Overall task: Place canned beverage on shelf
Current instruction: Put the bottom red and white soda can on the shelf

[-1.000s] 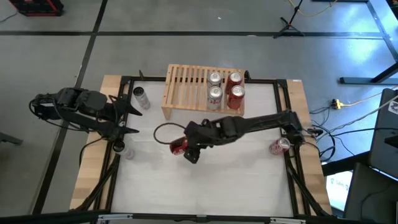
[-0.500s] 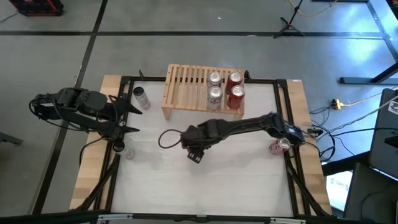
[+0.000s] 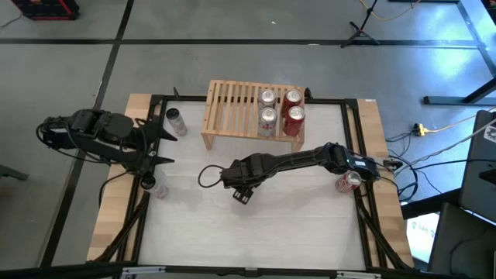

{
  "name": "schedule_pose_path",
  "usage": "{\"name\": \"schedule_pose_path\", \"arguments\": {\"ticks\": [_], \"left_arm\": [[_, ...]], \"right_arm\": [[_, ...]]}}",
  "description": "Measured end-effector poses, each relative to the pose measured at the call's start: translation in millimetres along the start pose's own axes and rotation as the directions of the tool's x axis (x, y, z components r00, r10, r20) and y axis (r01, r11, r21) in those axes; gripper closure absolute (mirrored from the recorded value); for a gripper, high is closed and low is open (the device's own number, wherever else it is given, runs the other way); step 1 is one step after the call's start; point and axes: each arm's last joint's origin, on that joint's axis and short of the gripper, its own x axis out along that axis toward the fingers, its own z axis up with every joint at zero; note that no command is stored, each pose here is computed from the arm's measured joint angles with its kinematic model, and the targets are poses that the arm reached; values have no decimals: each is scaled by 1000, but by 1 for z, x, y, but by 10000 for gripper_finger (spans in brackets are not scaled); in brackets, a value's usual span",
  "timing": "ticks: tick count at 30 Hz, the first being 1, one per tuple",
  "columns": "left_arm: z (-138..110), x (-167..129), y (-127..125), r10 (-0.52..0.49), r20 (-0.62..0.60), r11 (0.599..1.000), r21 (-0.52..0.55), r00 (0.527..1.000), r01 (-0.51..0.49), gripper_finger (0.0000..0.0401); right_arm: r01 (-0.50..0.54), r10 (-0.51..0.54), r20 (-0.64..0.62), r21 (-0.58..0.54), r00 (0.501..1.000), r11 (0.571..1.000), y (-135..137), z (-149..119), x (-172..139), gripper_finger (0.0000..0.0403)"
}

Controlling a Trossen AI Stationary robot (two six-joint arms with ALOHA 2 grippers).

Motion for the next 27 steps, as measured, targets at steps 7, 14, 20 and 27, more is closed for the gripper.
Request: {"name": "schedule_pose_path", "arguments": {"ticks": [7, 14, 20, 27], "left_arm": [[0, 0, 0, 6, 1, 1000, 25, 1000, -6, 53], [0, 0, 0, 4, 3, 1000, 24, 1000, -4, 53], [1, 3, -1, 5, -4, 1000, 20, 1000, -5, 53], [7, 22, -5, 15, -65, 999, -43, 998, -17, 53]], "right_arm": [[-18, 18, 35, 7, 999, 1000, 0, 5, 1, 92], [-39, 38, 44, 5, 998, 999, 2, 6, 1, 42], [-68, 67, 67, 7, 996, 998, 4, 8, -7, 33], [-49, 58, 89, -101, 994, 994, 12, -22, -53, 38]]}}
